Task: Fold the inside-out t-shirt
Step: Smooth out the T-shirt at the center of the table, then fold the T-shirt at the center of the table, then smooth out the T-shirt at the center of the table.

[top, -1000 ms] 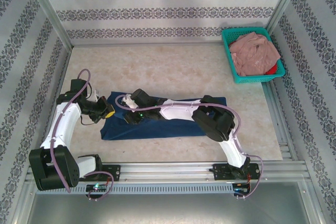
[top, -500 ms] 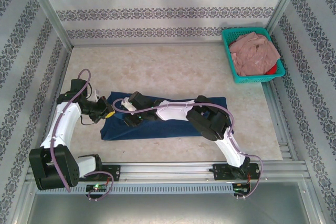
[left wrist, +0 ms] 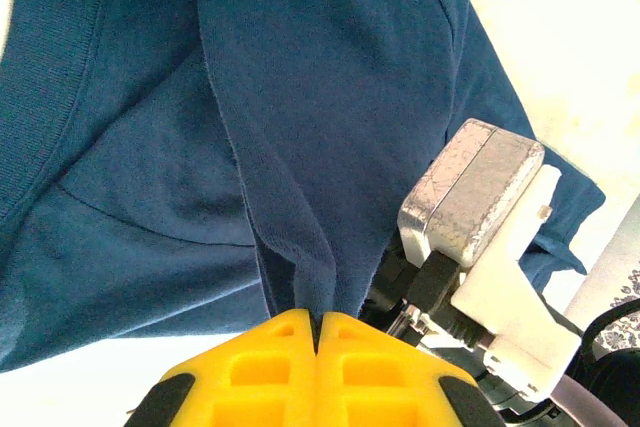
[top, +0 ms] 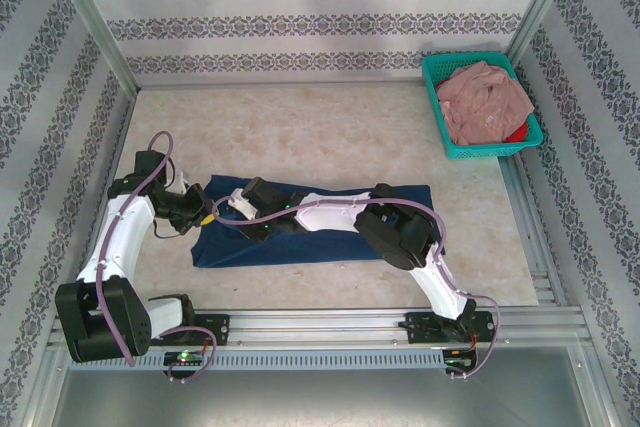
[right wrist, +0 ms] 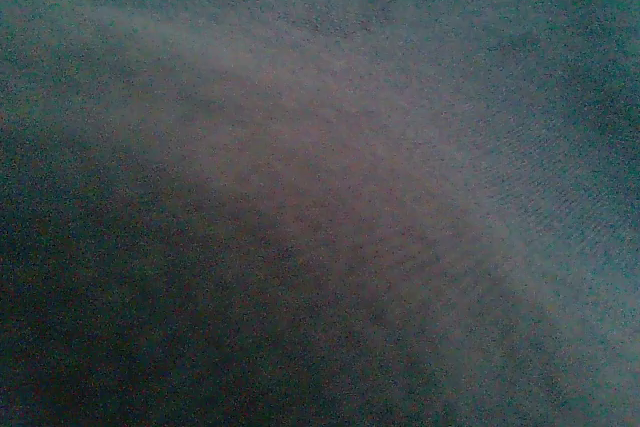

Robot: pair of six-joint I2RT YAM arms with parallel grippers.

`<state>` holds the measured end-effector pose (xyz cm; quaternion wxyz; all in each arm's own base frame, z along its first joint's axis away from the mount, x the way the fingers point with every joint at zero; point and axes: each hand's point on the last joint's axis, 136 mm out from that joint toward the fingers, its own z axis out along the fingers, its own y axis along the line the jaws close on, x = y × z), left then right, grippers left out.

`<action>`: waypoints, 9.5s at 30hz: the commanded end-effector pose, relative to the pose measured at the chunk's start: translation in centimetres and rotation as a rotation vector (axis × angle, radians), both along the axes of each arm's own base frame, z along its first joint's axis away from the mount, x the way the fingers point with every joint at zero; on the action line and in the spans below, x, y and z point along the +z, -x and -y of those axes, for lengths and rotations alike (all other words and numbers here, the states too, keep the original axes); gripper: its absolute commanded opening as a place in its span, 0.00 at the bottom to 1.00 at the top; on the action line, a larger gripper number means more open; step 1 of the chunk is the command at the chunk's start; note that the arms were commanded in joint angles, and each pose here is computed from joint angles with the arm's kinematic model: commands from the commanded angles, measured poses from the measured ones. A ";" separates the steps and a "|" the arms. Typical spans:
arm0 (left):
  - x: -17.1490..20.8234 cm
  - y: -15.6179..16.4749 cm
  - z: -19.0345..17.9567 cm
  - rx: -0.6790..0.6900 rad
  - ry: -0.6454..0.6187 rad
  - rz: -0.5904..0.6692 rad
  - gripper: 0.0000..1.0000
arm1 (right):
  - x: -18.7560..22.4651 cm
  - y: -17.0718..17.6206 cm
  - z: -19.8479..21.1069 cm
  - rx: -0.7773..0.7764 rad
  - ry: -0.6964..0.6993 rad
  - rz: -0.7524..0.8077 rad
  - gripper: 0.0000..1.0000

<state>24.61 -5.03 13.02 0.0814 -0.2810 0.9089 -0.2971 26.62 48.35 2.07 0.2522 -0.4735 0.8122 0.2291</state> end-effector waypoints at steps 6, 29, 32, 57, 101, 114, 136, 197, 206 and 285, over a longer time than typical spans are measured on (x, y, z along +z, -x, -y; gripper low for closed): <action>0.6 -0.7 -0.5 -0.012 -0.022 0.041 0.00 | -0.7 0.6 1.4 -0.029 0.040 -0.080 0.01; 0.5 -0.3 -0.3 -0.013 -0.017 0.029 0.00 | 7.0 3.8 3.1 0.018 -0.178 -0.227 0.00; -0.3 0.4 -0.2 -0.012 -0.011 0.001 0.00 | 7.4 5.1 4.2 0.038 -0.173 -0.240 0.00; -2.8 -2.1 -4.8 0.124 -0.292 0.063 0.79 | 8.1 2.0 8.8 -0.132 -0.192 -0.313 0.51; -10.6 -3.7 8.1 -0.441 -0.128 0.101 0.52 | 8.3 0.2 13.0 -0.287 -0.272 -0.359 0.63; -10.4 -5.0 5.5 -0.401 -0.333 0.051 0.00 | 9.0 -0.5 15.8 -0.349 -0.249 -0.325 0.62; 2.4 -6.1 -7.8 -0.335 -1.094 -0.193 0.00 | 7.6 -3.8 33.8 -0.905 -0.095 -0.388 0.62; -4.0 -8.1 30.7 -0.722 -0.281 0.045 0.47 | 4.9 -1.7 38.0 -1.072 -0.033 -0.416 0.61; 4.4 -8.4 32.4 -0.715 -0.002 0.341 0.57 | 7.6 -1.2 38.6 -1.112 -0.141 -0.288 0.64; -7.4 -6.6 15.6 -0.601 -0.287 0.120 0.74 | 1.9 1.6 31.8 -0.877 0.111 -0.563 0.12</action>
